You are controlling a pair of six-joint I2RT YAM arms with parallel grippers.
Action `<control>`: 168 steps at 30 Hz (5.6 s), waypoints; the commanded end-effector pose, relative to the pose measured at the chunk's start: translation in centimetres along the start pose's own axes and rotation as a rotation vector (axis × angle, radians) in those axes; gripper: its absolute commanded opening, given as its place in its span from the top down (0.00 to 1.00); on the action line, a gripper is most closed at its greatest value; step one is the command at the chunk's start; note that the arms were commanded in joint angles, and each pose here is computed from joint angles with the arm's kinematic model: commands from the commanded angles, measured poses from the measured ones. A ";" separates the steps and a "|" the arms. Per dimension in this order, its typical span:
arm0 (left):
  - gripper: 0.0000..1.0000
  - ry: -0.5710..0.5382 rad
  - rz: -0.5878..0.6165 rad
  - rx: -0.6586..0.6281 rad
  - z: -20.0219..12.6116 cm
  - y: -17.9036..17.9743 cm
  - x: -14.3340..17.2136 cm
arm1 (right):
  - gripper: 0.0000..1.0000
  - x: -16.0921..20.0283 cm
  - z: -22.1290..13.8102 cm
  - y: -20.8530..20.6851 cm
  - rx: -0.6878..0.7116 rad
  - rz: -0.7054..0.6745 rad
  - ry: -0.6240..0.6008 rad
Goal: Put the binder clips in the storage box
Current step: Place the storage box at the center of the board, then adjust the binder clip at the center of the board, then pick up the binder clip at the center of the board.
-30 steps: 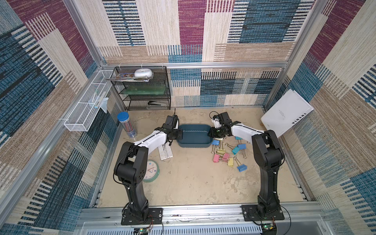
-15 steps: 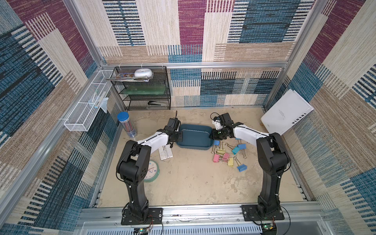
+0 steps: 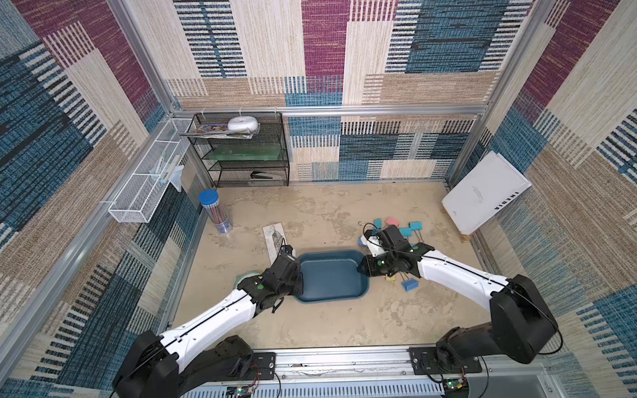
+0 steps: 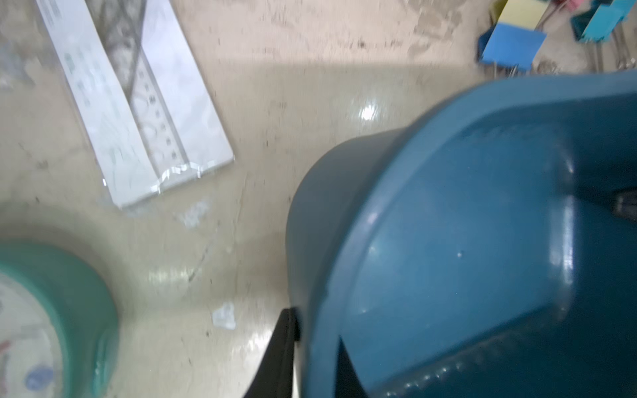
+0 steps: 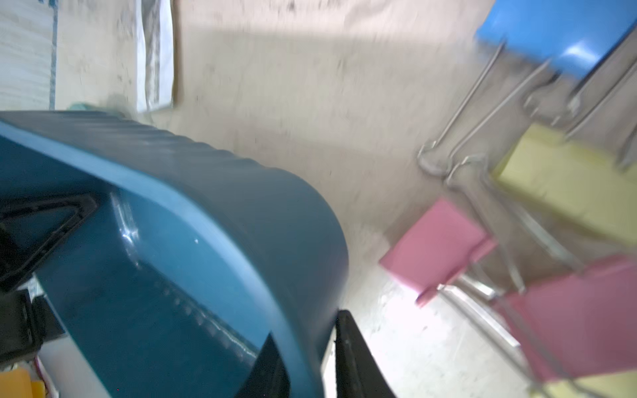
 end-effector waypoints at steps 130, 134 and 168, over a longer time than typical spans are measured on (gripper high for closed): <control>0.17 -0.003 0.017 0.089 -3.1 0.2 5.1 | 0.34 2.7 -3.6 -14.7 0.469 0.500 -0.320; 0.17 -0.005 0.019 0.090 -3.2 0.2 5.1 | 0.33 2.6 -2.9 -14.4 0.439 0.510 -0.298; 0.17 -0.004 0.030 0.072 -3.0 0.6 5.1 | 0.39 2.5 -2.3 -16.0 0.544 0.501 -0.276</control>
Point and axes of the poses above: each gripper's point midway between its finger pads, its own z axis out along the fingers, its own y axis along the line the jaws close on, x = y × z, the point moved 3 cm from there along -z, back along the fingers, and after that the axes turned 10 degrees about z, right-handed, at the moved point
